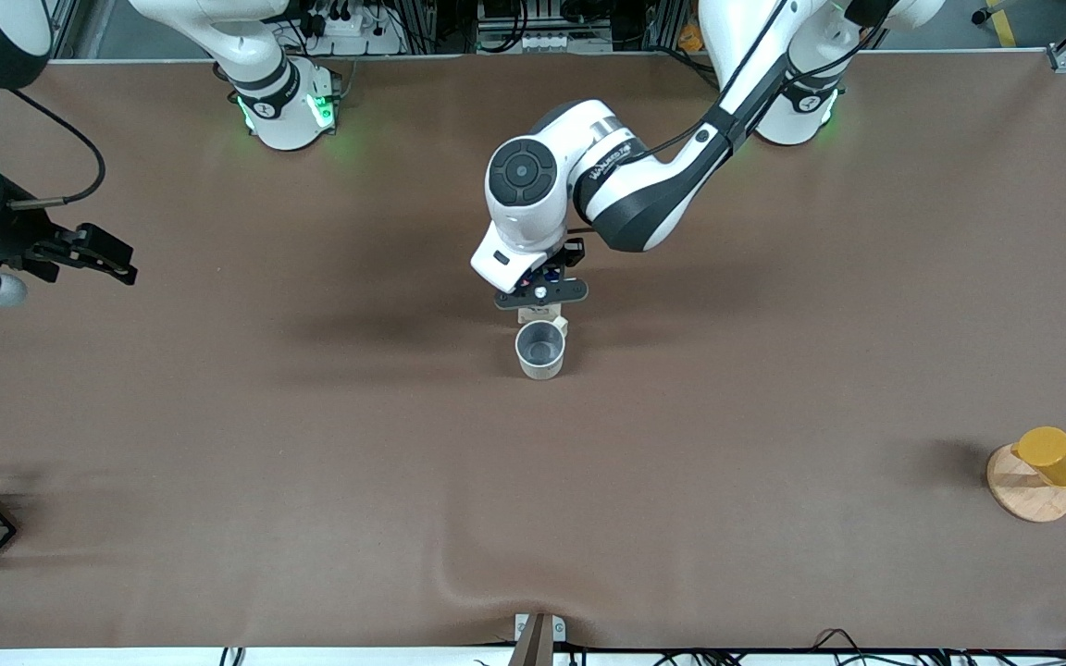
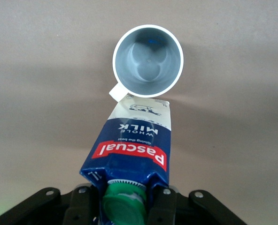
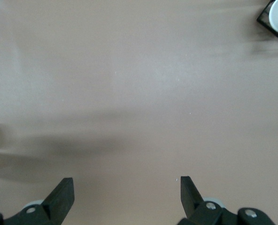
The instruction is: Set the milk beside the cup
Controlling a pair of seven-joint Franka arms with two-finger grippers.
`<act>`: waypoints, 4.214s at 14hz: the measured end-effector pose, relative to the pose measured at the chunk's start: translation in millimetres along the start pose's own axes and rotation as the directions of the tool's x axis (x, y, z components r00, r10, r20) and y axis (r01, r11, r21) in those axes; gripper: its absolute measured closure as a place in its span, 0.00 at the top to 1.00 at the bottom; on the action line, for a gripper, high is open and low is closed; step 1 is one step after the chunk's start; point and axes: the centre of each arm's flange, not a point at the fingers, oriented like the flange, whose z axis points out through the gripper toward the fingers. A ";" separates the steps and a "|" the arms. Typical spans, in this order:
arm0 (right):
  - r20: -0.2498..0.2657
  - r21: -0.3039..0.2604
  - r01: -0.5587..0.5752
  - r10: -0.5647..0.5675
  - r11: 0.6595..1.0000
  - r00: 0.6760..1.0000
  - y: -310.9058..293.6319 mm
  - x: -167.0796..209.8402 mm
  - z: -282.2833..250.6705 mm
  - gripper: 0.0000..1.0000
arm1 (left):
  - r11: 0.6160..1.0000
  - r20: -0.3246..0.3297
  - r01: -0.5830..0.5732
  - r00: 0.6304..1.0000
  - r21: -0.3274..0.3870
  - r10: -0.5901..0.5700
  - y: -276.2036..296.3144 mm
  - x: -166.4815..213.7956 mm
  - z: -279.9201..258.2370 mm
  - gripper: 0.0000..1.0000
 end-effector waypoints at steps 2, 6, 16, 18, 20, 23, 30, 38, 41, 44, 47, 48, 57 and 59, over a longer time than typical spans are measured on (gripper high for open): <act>-0.007 0.001 -0.003 0.003 1.000 1.000 1.3 0.5 -3.4 1.00 | 1.000 0.006 -0.001 1.000 0.010 0.001 0.4 1.9 8.2 0.32; -0.007 0.000 -0.009 0.009 1.000 1.000 4.3 0.8 -3.3 1.00 | 1.000 0.012 -0.003 1.000 0.023 0.003 0.5 4.5 18.4 0.32; -0.007 0.000 -0.010 0.010 1.000 1.000 5.1 0.8 -3.3 1.00 | 0.999 -0.016 -0.022 1.000 0.039 0.022 1.2 9.1 21.2 0.87; -0.006 0.000 -0.010 0.010 1.000 1.000 5.1 0.7 -3.3 1.00 | 0.999 -0.028 -0.023 0.999 0.023 0.024 3.2 8.6 10.3 1.00; -0.006 0.000 -0.010 0.010 1.000 1.000 5.2 0.8 -3.3 1.00 | 1.000 -0.059 -0.022 0.998 -0.004 0.021 1.8 7.1 -15.0 1.00; -0.006 0.000 -0.011 0.011 1.000 1.000 5.5 0.8 -3.4 1.00 | 0.999 -0.161 -0.001 0.987 -0.040 -0.006 -19.4 13.5 -77.0 1.00; -0.004 0.000 -0.014 0.014 1.000 1.000 7.2 0.9 -3.1 1.00 | 0.989 -0.271 0.137 0.951 -0.052 -0.146 -256.2 165.0 -173.0 1.00; -0.002 0.000 -0.014 0.014 1.000 1.000 7.2 0.8 -2.9 1.00 | 0.999 -0.241 -0.023 0.970 -0.034 0.015 -463.7 134.0 -259.1 1.00; -0.001 0.000 -0.014 0.014 1.000 1.000 7.3 0.8 -2.8 1.00 | 0.998 -0.212 -0.041 0.977 -0.038 0.032 -499.5 81.4 -284.5 1.00; 0.000 0.000 -0.014 0.014 1.000 1.000 7.3 1.0 -2.2 1.00 | 0.996 -0.203 -0.089 0.976 -0.027 0.082 -468.6 63.2 -287.7 1.00; 0.000 0.000 -0.014 0.014 1.000 1.000 7.1 1.1 -2.1 1.00 | 0.995 -0.201 -0.098 0.975 -0.025 0.091 -456.4 61.6 -286.3 1.00; 0.001 0.000 -0.014 0.014 1.000 1.000 7.0 1.0 -2.1 1.00 | 0.995 -0.201 -0.097 0.975 -0.025 0.090 -456.8 61.6 -286.8 1.00; 0.002 -0.001 -0.012 0.012 1.000 1.000 6.3 1.1 -1.6 1.00 | 0.977 -0.187 -0.214 0.960 0.000 0.210 -469.0 59.1 -292.0 1.00; 0.002 -0.001 -0.012 0.012 1.000 1.000 6.0 1.1 -1.5 1.00 | 0.978 -0.186 -0.209 0.961 -0.001 0.205 -472.7 58.0 -294.3 1.00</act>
